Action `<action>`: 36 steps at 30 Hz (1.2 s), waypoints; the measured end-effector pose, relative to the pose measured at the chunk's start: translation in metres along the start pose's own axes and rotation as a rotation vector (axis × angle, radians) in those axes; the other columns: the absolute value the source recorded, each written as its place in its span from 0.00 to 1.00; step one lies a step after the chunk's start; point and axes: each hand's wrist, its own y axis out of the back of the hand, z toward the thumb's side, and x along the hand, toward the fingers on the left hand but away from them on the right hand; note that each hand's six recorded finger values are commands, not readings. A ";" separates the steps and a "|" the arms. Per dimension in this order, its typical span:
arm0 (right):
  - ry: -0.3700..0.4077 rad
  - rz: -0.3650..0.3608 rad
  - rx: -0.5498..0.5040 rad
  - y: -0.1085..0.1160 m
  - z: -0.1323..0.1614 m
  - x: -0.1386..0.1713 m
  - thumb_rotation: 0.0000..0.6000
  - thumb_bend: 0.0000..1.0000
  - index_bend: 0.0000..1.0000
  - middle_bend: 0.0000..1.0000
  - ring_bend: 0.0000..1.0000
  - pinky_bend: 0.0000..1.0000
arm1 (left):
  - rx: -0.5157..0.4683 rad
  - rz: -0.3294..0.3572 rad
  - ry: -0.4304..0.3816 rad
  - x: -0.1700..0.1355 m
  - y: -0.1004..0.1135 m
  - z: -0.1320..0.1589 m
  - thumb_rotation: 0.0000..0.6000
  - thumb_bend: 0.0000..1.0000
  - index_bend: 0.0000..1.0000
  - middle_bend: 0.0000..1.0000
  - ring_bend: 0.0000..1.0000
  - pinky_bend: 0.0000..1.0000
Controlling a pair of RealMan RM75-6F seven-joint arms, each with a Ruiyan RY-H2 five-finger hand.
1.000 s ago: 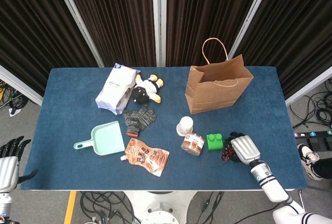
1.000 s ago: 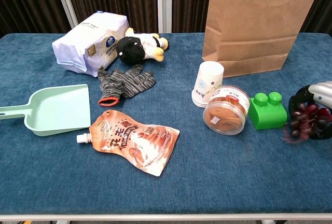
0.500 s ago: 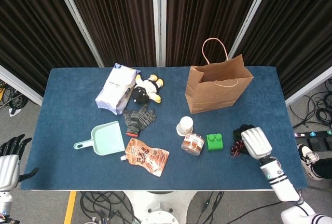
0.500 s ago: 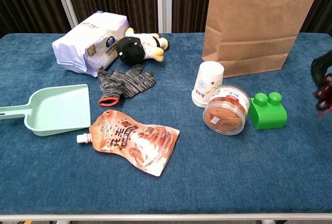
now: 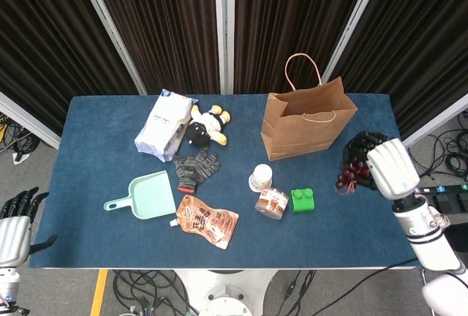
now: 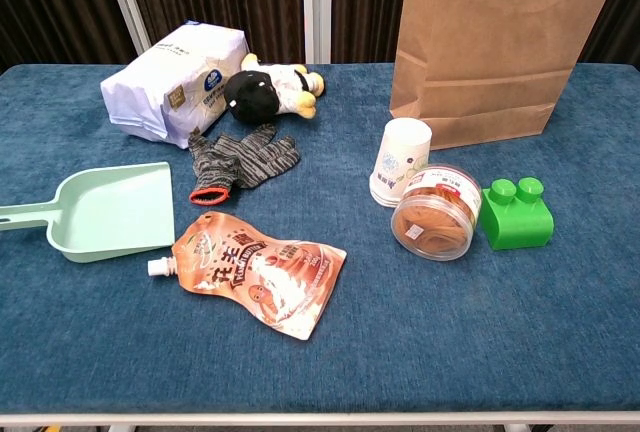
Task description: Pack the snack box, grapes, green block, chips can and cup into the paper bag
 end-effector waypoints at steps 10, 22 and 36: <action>-0.090 -0.048 -0.069 0.044 -0.006 -0.080 1.00 0.28 0.77 0.67 0.44 0.56 | 0.006 0.002 -0.007 0.002 0.002 0.000 1.00 0.04 0.24 0.20 0.12 0.15; -0.308 0.011 -0.061 0.036 -0.049 -0.162 1.00 0.28 0.74 0.67 0.44 0.56 | 0.010 -0.009 -0.008 0.005 0.001 0.001 1.00 0.04 0.24 0.20 0.12 0.15; -0.387 0.220 -0.028 -0.049 -0.052 -0.176 1.00 0.20 0.36 0.42 0.21 0.38 | 0.008 -0.020 -0.004 0.005 -0.002 0.000 1.00 0.04 0.24 0.20 0.12 0.15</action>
